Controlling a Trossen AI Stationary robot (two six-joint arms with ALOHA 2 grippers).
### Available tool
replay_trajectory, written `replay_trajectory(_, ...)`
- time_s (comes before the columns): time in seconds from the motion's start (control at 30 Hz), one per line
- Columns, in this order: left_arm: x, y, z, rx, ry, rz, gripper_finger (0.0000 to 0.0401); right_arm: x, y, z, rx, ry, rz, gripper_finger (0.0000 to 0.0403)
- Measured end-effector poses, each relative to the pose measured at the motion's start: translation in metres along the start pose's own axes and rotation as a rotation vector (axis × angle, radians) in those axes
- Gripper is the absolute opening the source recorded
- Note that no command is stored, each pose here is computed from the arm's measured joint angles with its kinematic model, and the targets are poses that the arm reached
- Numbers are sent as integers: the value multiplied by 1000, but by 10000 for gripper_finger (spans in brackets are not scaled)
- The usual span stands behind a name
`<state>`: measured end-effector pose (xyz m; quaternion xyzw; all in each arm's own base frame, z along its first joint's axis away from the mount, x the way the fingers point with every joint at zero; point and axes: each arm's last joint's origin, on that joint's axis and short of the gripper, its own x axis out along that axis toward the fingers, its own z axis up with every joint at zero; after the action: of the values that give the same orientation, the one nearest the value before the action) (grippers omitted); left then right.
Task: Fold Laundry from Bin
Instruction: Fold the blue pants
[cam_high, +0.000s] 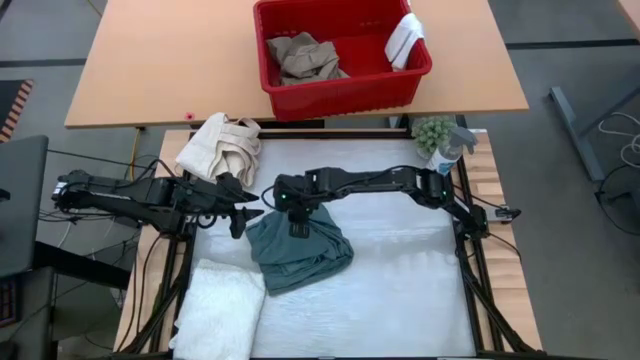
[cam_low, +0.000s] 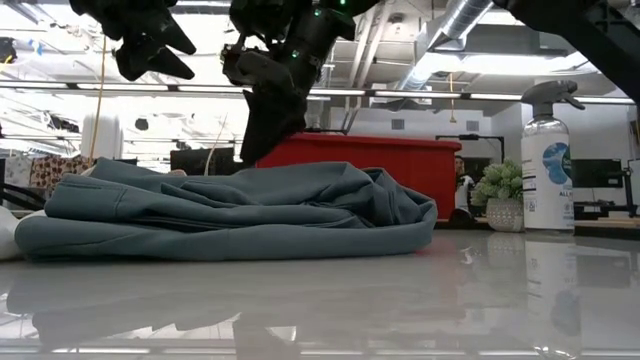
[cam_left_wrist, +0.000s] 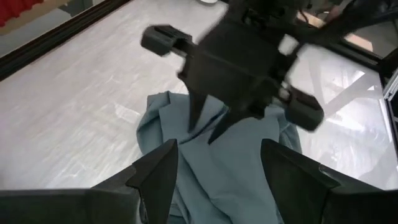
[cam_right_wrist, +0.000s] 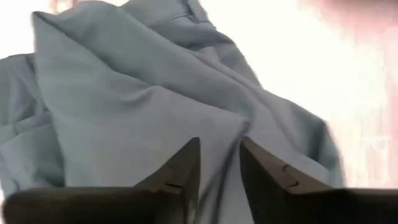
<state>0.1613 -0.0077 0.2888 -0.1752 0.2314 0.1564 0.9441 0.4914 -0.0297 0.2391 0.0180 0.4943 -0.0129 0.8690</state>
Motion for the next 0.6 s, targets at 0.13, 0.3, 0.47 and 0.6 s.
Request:
replay_trajectory(0.13,0,1,-1,4,14,7,219,0,-7,2,13,-25,39,197)
replay_trajectory(0.3,0,1,-1,1,14,7,219,0,-6,5,-2,-51,38,247)
replay_trajectory(0.47,0,1,-1,1,14,7,219,0,6,11,-107,-116,46,245)
replay_trajectory(0.6,0,1,-1,-6,14,7,219,8,7,10,-121,-114,34,236)
